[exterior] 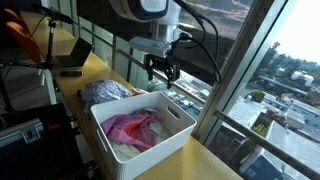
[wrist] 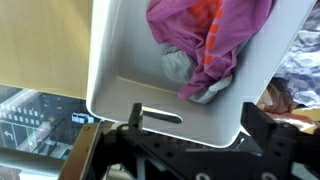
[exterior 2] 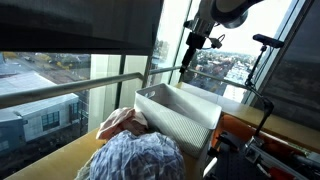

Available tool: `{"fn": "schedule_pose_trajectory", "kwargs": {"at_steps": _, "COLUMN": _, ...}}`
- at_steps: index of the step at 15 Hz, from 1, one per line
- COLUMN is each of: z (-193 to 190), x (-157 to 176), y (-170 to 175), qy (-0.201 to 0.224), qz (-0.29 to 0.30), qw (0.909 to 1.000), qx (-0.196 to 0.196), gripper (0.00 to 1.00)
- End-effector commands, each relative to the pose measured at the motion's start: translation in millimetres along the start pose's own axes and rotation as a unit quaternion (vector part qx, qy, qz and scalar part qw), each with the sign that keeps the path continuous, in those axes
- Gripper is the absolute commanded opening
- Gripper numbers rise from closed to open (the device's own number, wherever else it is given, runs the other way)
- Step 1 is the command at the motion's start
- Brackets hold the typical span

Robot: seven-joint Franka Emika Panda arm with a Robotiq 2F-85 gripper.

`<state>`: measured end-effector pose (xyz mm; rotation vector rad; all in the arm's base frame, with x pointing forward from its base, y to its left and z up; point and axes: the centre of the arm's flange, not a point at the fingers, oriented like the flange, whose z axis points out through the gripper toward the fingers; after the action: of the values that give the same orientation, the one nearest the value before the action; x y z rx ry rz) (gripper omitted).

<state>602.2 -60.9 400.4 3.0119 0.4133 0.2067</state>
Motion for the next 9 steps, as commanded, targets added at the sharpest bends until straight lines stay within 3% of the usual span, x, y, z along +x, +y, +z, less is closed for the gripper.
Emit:
{"fn": "schedule_pose_trajectory", "kwargs": {"at_steps": 1, "z": 41, "x": -5, "y": -7, "qy": -0.021, "qz": 0.002, "qw": 0.9991, "qx": 0.036, "gripper": 1.00}}
{"fn": "schedule_pose_trajectory", "kwargs": {"at_steps": 9, "z": 134, "x": -41, "y": -13, "qy": -0.086, "qz": -0.001, "qw": 0.9945, "qx": 0.060, "gripper": 1.00}}
